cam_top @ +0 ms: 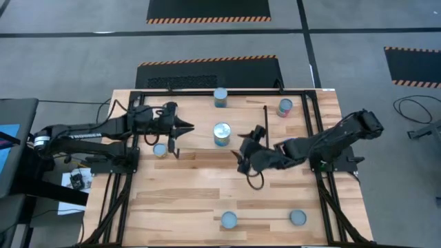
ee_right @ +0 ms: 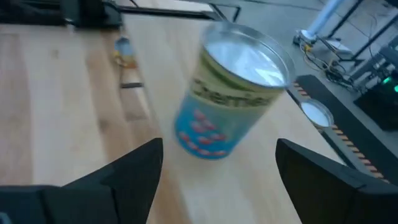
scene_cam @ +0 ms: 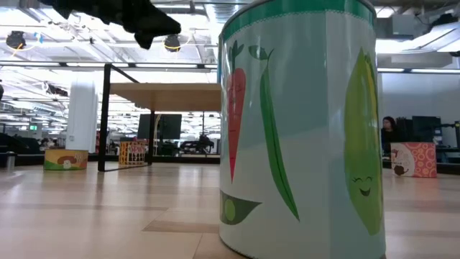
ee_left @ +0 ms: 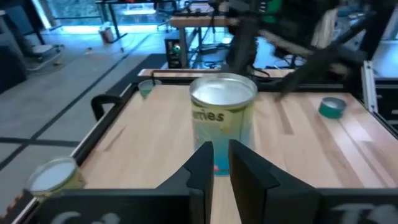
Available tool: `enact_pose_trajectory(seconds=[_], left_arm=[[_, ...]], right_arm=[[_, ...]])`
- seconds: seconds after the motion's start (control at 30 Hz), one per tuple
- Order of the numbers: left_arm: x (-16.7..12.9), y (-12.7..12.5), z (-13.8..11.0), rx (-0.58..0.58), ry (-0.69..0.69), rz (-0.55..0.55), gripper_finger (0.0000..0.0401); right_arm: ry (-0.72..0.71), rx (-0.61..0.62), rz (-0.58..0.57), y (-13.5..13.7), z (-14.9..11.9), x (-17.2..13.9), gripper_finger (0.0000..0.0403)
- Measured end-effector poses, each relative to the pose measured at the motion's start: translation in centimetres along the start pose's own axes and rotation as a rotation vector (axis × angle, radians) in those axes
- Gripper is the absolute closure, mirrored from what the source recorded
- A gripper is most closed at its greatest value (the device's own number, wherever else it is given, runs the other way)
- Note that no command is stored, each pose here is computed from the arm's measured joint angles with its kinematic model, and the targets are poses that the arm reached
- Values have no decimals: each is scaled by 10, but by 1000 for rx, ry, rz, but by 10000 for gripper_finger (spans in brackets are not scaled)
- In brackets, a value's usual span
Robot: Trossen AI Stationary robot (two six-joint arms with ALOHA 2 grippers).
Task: Pick and place cans onto a shelf
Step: Put the bottom blue can on the shelf
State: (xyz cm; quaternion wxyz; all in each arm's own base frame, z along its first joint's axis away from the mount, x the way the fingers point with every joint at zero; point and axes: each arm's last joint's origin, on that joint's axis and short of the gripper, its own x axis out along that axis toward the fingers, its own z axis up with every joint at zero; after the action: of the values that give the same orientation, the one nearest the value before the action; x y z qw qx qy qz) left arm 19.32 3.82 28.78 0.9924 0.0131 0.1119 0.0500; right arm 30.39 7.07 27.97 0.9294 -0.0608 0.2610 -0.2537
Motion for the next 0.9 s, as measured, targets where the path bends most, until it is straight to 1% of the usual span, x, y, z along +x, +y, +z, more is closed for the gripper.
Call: enact_pose_trajectory(seconds=[0.03, 0.1, 0.2, 0.23, 0.37, 0.53, 0.67, 0.77, 0.9], left_arm=[[3, 0, 0, 10, -2, -3, 366], [9, 1, -3, 27, 11, -14, 375], [23, 3, -9, 28, 31, -47, 393], [28, 5, -11, 25, 38, -58, 397], [41, 10, -17, 15, 55, -44, 399], [49, 13, -21, 4, 53, -34, 401], [51, 14, -21, -1, 52, -33, 401], [51, 14, -21, -15, 52, -32, 401], [51, 14, -22, -33, 53, -34, 401]], right_arm=[[12, 1, -5, -5, -2, 1, 78], [-22, 57, 6, -13, -1, 5, 87], [-51, 107, 27, -22, -7, 8, 97], [-72, 129, 49, -23, -8, 9, 99], [-109, 189, 156, -31, -11, 14, 101], [-53, 174, 153, -36, -18, 25, 101], [-13, 170, 258, -39, -20, 29, 100], [-4, 170, 254, -42, -21, 30, 84], [-12, 178, 247, -44, -20, 30, 27]])
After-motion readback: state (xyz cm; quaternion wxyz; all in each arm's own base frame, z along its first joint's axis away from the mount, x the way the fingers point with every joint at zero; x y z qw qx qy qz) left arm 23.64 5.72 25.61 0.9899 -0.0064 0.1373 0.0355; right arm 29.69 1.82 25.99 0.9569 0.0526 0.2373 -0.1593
